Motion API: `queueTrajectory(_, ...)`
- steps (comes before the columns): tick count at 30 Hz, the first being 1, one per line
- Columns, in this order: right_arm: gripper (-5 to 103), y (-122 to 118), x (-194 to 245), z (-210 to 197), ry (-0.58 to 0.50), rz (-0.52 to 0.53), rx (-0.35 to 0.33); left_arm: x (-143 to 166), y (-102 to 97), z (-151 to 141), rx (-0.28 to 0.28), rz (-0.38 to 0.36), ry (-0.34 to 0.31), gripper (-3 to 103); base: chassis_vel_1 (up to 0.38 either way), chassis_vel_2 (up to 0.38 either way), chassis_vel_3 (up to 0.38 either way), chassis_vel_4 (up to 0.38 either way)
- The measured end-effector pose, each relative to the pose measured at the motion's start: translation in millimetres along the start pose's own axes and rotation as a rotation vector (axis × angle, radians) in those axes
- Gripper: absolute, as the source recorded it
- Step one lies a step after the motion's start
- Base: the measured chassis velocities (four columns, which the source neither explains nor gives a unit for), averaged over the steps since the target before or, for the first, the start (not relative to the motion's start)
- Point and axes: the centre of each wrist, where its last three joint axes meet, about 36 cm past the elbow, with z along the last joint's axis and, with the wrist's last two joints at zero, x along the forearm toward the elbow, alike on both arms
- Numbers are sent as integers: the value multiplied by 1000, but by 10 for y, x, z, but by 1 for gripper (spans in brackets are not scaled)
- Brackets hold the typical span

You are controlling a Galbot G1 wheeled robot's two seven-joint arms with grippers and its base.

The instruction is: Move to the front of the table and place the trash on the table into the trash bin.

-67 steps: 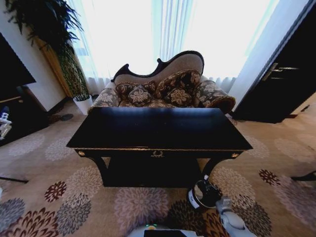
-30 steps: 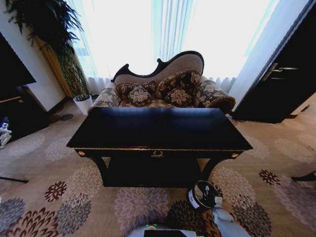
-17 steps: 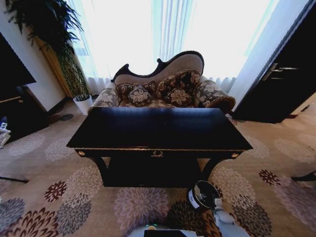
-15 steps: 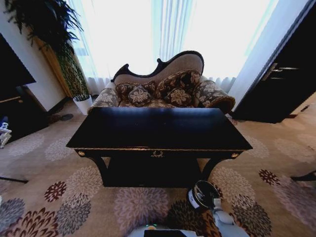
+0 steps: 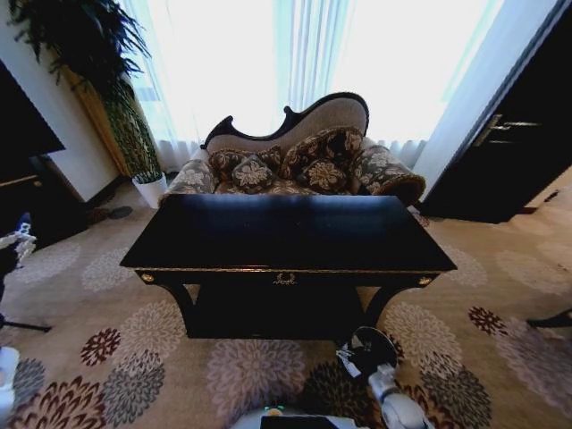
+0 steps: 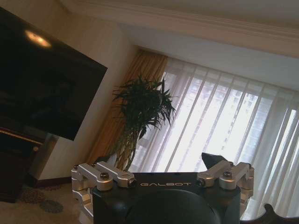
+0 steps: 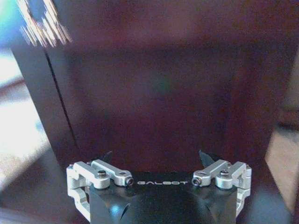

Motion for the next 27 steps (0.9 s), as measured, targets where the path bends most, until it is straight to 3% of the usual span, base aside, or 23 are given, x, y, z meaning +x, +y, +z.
queueTrajectory(5,100,327,152,-448,-114,-45,-49,-7,-6,-4,1,6,-4,100,0,0,0,0)
queueTrajectory(9,100,456,248,-752,-183,-44,-90,-4,-3,-3,3,5,-4,100,0,0,0,0)
queueTrajectory(15,100,488,302,-1229,-292,-11,-137,3,4,-5,2,6,0,100,0,0,0,0)
queueTrajectory(18,100,463,273,-1636,-375,34,-159,-31,-32,6,4,36,32,100,0,0,0,0)
queueTrajectory(23,100,324,192,-2190,-461,88,-134,-86,-86,-3,-5,82,76,100,0,0,0,0)
queueTrajectory(25,100,230,169,-2411,-499,91,-98,-102,-101,-12,-17,99,84,100,0,0,0,0)
queueTrajectory(27,100,79,170,-2712,-558,101,-21,-107,-107,-12,-29,121,97,100,0,0,0,0)
